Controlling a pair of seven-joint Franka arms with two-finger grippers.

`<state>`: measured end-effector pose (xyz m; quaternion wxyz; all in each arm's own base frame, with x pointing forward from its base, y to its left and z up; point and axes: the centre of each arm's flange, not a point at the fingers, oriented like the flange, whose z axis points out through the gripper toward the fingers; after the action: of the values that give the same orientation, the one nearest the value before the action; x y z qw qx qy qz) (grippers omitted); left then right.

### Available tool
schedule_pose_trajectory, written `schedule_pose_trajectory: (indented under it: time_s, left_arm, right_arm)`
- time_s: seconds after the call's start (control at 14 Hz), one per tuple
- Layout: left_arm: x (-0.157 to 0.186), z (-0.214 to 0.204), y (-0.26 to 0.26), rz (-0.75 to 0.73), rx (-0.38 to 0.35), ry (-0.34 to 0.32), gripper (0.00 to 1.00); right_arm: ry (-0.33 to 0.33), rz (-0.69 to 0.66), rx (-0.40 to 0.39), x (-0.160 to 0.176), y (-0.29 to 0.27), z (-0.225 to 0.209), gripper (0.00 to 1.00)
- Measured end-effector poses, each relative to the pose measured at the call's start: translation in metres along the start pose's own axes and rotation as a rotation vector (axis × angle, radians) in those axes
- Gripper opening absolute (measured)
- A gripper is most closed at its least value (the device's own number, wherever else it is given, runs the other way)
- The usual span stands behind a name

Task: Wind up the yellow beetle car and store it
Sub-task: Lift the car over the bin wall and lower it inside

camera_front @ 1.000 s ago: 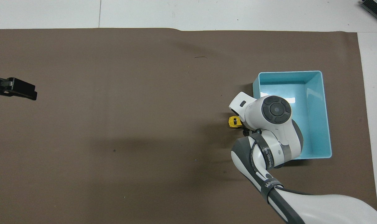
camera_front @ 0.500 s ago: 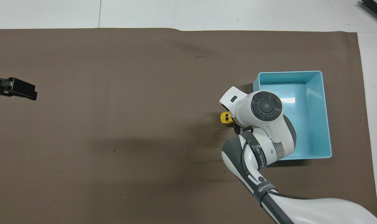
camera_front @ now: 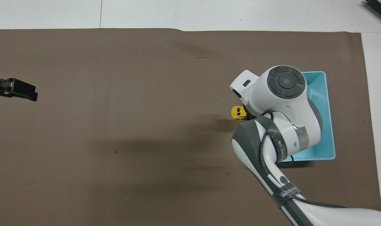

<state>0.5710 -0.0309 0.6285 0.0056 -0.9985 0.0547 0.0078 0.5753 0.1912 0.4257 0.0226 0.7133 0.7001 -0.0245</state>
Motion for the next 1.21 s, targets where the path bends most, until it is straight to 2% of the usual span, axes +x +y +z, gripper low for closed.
schedule_pose_trajectory:
  time_s: [0.29, 0.57, 0.79, 0.93, 1.21]
  left_arm:
    - [0.000, 0.000, 0.000, 0.000, 0.000, 0.000, 1.00]
    - [0.000, 0.000, 0.000, 0.000, 0.000, 0.000, 1.00]
    - [0.000, 0.000, 0.000, 0.000, 0.000, 0.000, 1.00]
    - [0.000, 0.000, 0.000, 0.000, 0.000, 0.000, 1.00]
    - [0.000, 0.000, 0.000, 0.000, 0.000, 0.000, 1.00]
  right_arm:
    - [0.003, -0.032, 0.009, -0.076, 0.013, -0.015, 0.44]
    - [-0.007, -0.032, 0.016, -0.111, 0.013, 0.001, 0.44]
    - [-0.004, -0.042, 0.014, -0.146, 0.000, 0.032, 0.44]
    - [-0.007, -0.053, 0.016, -0.159, -0.007, 0.050, 0.44]
    - [-0.009, -0.056, 0.005, -0.161, -0.015, 0.069, 0.44]
